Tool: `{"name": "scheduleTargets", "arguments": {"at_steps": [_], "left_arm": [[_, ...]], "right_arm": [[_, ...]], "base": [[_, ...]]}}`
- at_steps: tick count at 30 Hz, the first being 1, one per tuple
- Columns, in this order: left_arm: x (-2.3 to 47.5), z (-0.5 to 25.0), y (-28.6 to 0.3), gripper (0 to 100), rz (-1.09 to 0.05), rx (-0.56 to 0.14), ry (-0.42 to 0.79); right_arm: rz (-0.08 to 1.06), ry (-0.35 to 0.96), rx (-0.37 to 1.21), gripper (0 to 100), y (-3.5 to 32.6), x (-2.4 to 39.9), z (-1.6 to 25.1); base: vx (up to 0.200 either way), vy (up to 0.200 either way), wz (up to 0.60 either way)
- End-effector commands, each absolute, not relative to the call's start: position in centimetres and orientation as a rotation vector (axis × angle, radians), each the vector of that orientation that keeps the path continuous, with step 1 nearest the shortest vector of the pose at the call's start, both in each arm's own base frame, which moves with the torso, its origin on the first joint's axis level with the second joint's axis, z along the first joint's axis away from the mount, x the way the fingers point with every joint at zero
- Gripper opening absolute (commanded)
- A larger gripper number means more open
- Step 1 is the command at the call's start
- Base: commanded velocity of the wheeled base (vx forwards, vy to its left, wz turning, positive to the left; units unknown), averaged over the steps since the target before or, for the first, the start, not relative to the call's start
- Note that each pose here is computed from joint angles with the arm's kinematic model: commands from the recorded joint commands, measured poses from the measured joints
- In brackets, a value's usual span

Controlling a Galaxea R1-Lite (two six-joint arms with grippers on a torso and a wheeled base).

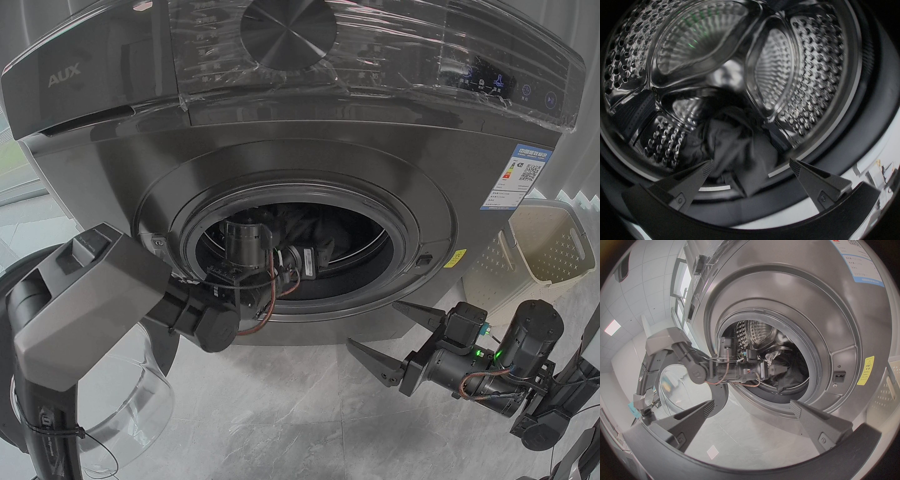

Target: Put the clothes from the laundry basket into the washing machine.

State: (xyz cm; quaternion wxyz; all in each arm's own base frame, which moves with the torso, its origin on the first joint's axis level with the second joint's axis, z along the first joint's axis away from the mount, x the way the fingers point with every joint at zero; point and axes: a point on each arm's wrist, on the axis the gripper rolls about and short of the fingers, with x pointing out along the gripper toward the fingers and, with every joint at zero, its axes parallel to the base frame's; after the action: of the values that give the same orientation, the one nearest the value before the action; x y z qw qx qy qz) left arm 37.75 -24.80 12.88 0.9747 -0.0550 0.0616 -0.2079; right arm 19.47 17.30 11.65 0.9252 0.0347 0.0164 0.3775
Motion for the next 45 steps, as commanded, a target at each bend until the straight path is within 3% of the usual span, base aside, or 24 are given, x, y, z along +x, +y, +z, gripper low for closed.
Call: {"name": "scheduleTargets", "arguments": {"at_steps": [1,4,8,17,24,30,33,39,45], "left_arm": [[30.9,12.1,-22.7,100,-0.474,0.022,0.253],[28.4,11.1,-21.8,100,-0.504,0.043,0.279],[24.2,10.9,-21.2,100,-0.627,0.029,0.272],[16.8,12.8,-17.1,100,-0.707,0.03,0.247],[13.2,15.3,-12.0,100,-0.661,-0.025,0.124],[11.1,16.6,-8.0,100,-0.555,-0.018,0.008],[9.6,16.5,-6.4,100,-0.522,-0.005,-0.015],[6.9,16.3,-3.9,100,-0.459,-0.012,-0.043],[2.7,14.3,-1.0,100,-0.35,-0.018,-0.041]], "right_arm": [[0.776,0.033,0.072,100,17.2,19.4,11.7],[0.773,0.034,0.071,100,17.0,19.2,11.7],[0.762,0.037,0.072,100,16.4,18.9,11.8],[0.725,0.023,0.083,100,14.2,17.3,12.6],[0.633,0.034,0.083,100,10.5,15.4,12.7],[0.467,-0.002,0.079,100,7.2,15.2,13.2],[0.36,-0.025,0.059,100,5.6,15.2,13.7],[0.304,-0.014,0.049,100,4.0,12.8,14.5],[0.211,0.046,0.017,100,1.6,5.7,13.6]], "base": [[0.0,0.0,0.0],[0.0,0.0,0.0],[0.0,0.0,0.0],[-0.044,0.0,0.0],[-0.2,0.0,0.0],[-0.2,0.0,0.0],[-0.2,0.0,0.0],[-0.2,0.0,0.0],[-0.2,0.0,0.0]]}}
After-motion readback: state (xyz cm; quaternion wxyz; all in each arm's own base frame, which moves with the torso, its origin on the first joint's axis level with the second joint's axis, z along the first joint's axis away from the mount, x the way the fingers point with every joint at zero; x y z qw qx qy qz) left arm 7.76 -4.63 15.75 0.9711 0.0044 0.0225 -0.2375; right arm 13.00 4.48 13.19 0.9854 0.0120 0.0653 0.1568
